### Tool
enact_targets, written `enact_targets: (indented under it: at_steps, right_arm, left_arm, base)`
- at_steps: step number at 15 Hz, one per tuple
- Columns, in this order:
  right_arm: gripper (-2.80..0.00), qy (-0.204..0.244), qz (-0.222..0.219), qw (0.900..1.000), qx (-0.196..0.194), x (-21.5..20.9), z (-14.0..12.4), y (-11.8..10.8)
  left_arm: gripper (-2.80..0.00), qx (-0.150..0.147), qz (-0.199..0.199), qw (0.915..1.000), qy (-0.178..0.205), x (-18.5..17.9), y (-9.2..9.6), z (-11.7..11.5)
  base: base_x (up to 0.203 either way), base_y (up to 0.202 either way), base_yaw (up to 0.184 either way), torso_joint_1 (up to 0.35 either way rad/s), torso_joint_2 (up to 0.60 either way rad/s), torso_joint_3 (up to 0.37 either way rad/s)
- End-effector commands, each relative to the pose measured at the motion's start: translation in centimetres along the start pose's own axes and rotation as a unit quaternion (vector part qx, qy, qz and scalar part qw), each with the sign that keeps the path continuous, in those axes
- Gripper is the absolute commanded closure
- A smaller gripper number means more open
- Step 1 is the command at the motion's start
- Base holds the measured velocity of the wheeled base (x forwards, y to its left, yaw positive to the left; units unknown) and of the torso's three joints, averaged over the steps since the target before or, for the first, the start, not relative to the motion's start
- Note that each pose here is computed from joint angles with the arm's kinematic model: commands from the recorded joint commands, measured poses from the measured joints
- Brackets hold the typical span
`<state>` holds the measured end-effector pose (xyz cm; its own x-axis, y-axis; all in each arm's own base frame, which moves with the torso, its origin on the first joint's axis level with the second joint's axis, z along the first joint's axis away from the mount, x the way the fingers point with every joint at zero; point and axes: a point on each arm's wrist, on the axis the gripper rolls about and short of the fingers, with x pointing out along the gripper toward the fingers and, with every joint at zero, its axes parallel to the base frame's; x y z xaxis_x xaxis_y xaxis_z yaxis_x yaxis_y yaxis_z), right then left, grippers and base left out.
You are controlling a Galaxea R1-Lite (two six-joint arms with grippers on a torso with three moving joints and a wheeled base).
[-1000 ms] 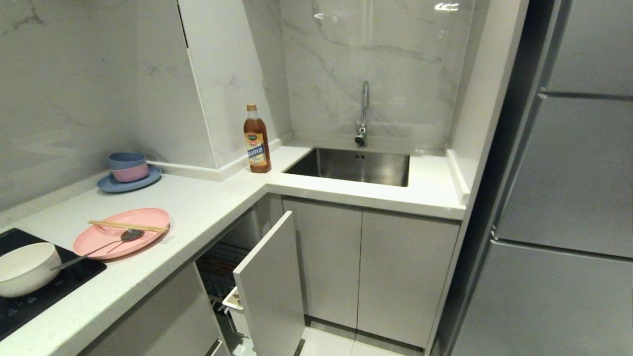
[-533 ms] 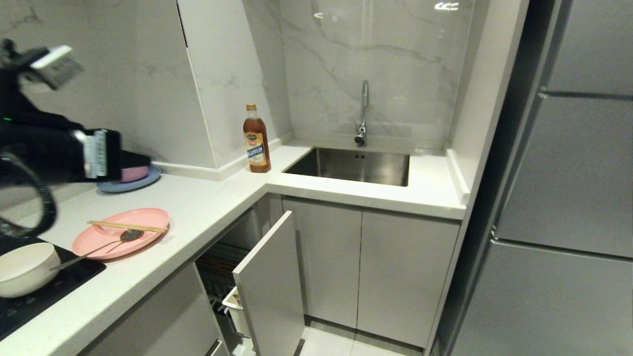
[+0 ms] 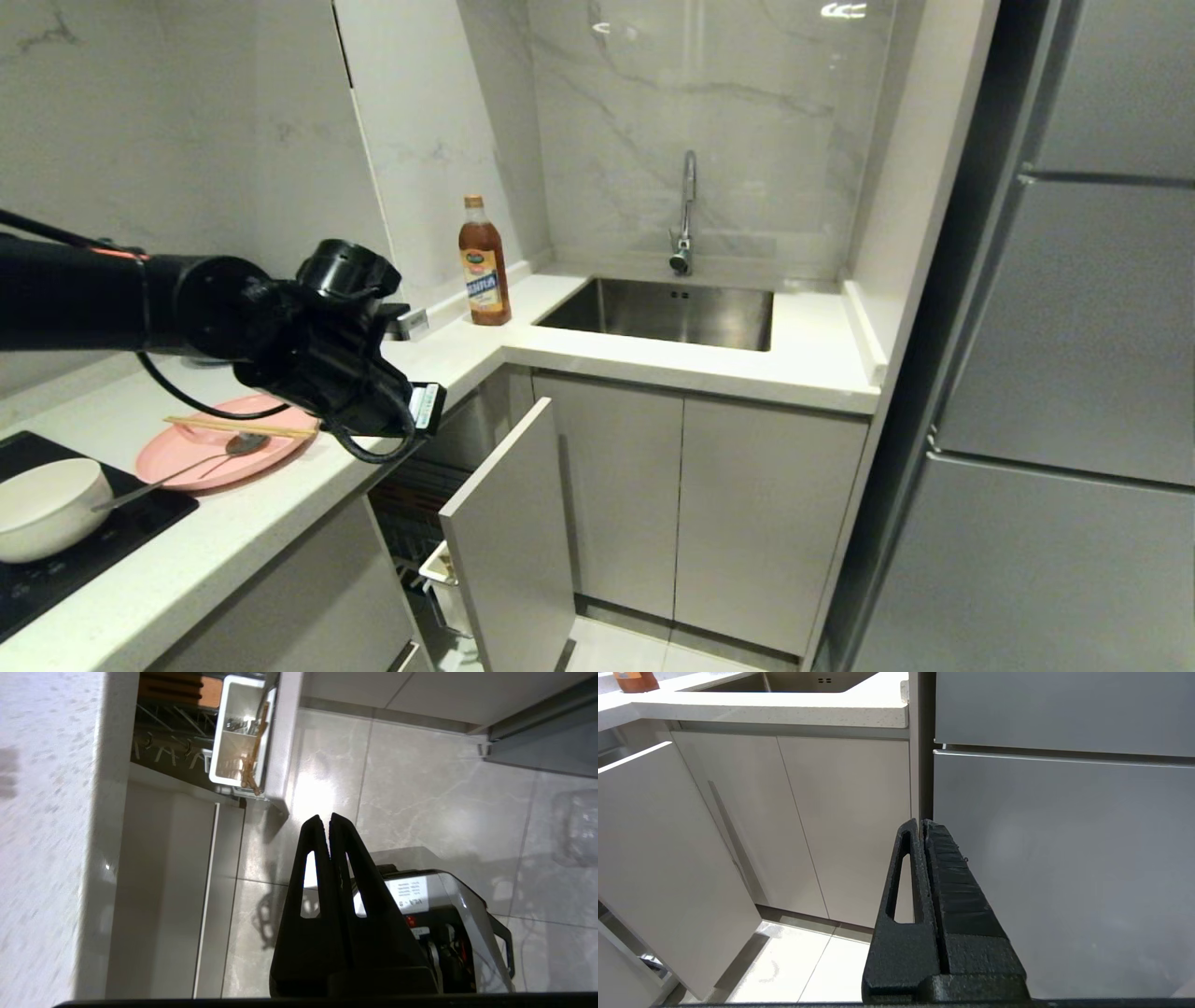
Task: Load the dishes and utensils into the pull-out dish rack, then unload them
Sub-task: Open the cupboard
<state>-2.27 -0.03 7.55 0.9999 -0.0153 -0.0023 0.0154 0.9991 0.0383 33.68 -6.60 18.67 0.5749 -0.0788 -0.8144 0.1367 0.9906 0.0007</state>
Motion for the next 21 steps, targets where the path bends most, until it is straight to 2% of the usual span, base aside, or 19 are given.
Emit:
enact_targets:
  at_steps: [1,5,11,14,16,18,21]
  right_arm:
    - [0.0,0.001,0.0,1.0,0.0,0.0,-0.1,0.0]
    - [0.0,0.001,-0.001,1.0,0.0,0.0,-0.1,0.0]
    - [0.0,0.001,0.0,1.0,0.0,0.0,-0.1,0.0]
    - [0.0,0.002,0.0,1.0,0.0,0.0,-0.1,0.0]
    - [0.0,0.001,0.0,1.0,0.0,0.0,0.0,0.0]
    - [0.0,0.001,0.0,1.0,0.0,0.0,-0.1,0.0]
    - [0.0,0.0,0.0,1.0,0.0,0.0,0.0,0.0]
  left_arm:
    - [0.0,-0.006,0.01,0.9989,0.045,5.0,0.5,-0.5]
    - [0.0,-0.009,0.026,0.9985,0.047,10.3,1.0,-0.4]
    - [0.0,0.0,0.024,0.9991,0.036,15.2,0.0,-0.4]
    - [0.0,0.002,0.026,0.9993,0.027,15.4,-0.2,0.0]
    - [0.0,-0.002,0.05,0.9986,0.016,15.4,0.1,0.4]
    - [0.0,-0.008,0.078,0.9969,0.008,15.3,0.9,0.7]
    - [0.0,-0.018,0.087,0.996,0.01,16.1,2.0,0.9]
  base:
    - [0.0,0.0,0.0,0.0,0.0,0.0]
    - [0.0,0.0,0.0,0.0,0.0,0.0]
    - [0.0,0.0,0.0,0.0,0.0,0.0]
    - [0.0,0.0,0.0,0.0,0.0,0.0]
    - [0.0,0.0,0.0,0.0,0.0,0.0]
    - [0.0,0.0,0.0,0.0,0.0,0.0]
    - [0.0,0.0,0.0,0.0,0.0,0.0]
